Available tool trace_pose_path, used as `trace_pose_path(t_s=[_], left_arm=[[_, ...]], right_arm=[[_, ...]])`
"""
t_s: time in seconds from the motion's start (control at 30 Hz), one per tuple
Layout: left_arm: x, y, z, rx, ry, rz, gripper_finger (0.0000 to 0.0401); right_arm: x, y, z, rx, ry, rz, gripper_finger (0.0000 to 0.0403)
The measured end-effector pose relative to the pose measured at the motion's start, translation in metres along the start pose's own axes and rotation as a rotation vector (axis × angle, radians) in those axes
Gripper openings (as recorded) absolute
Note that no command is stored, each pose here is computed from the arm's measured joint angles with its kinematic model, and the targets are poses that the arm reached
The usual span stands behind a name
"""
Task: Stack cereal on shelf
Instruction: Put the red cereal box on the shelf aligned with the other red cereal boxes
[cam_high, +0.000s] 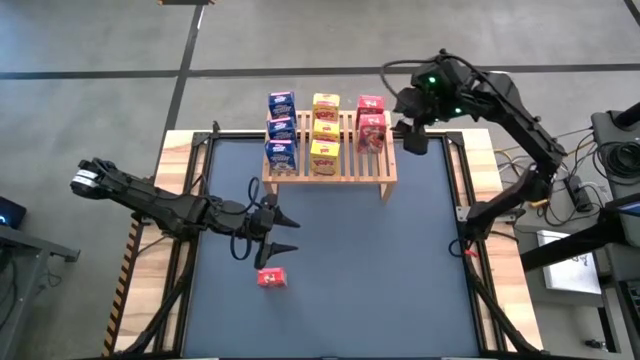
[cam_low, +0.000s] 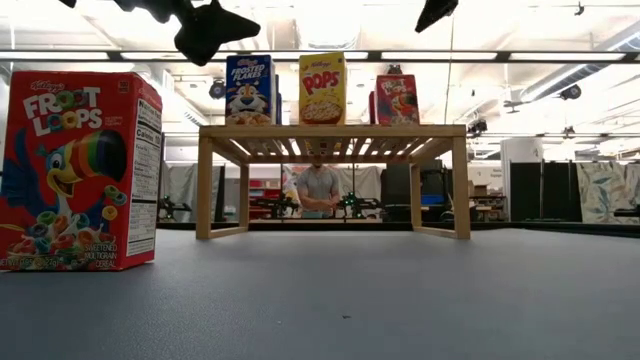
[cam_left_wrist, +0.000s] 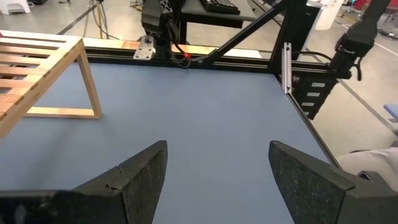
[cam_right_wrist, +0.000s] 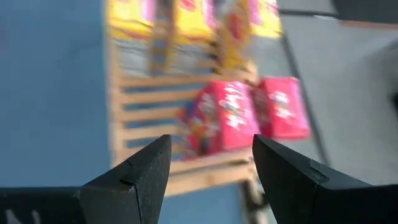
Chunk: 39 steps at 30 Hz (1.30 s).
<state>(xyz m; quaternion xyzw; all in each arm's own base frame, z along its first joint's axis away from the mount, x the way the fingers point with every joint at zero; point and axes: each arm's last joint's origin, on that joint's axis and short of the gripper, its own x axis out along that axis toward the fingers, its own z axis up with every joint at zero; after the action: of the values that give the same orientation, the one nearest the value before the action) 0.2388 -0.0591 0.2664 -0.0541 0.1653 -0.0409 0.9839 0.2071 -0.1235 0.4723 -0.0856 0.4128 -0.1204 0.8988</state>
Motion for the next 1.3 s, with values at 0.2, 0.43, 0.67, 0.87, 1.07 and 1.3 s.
trace_pose_path(t_s=[0.2, 0.43, 0.67, 0.87, 1.07, 1.3], left_arm=[[-0.004, 0.001, -0.007, 0.003, 0.119, -0.005, 0.0265], [-0.021, 0.002, 0.001, -0.125, 0.407, 0.079, 0.0265], [-0.032, -0.013, 0.010, -0.248, 0.513, -0.035, 0.0265], [-0.035, -0.030, -0.003, -0.302, 0.580, -0.074, 0.0265], [-0.038, -0.042, 0.002, -0.349, 0.580, -0.107, 0.0265], [-0.020, -0.052, -0.016, -0.297, 0.686, -0.066, 0.0265]], right_arm=[[-0.009, 0.023, -0.006, 0.013, -0.185, 0.183, 0.0217], [0.000, 0.063, -0.027, 0.001, -0.295, 0.132, 0.0217], [0.013, 0.097, -0.051, -0.009, -0.426, 0.113, 0.0217], [0.027, 0.111, -0.067, -0.024, -0.472, 0.137, 0.0217], [0.035, 0.114, -0.074, -0.002, -0.484, 0.138, 0.0217], [0.034, 0.122, -0.081, -0.004, -0.494, 0.171, 0.0217]])
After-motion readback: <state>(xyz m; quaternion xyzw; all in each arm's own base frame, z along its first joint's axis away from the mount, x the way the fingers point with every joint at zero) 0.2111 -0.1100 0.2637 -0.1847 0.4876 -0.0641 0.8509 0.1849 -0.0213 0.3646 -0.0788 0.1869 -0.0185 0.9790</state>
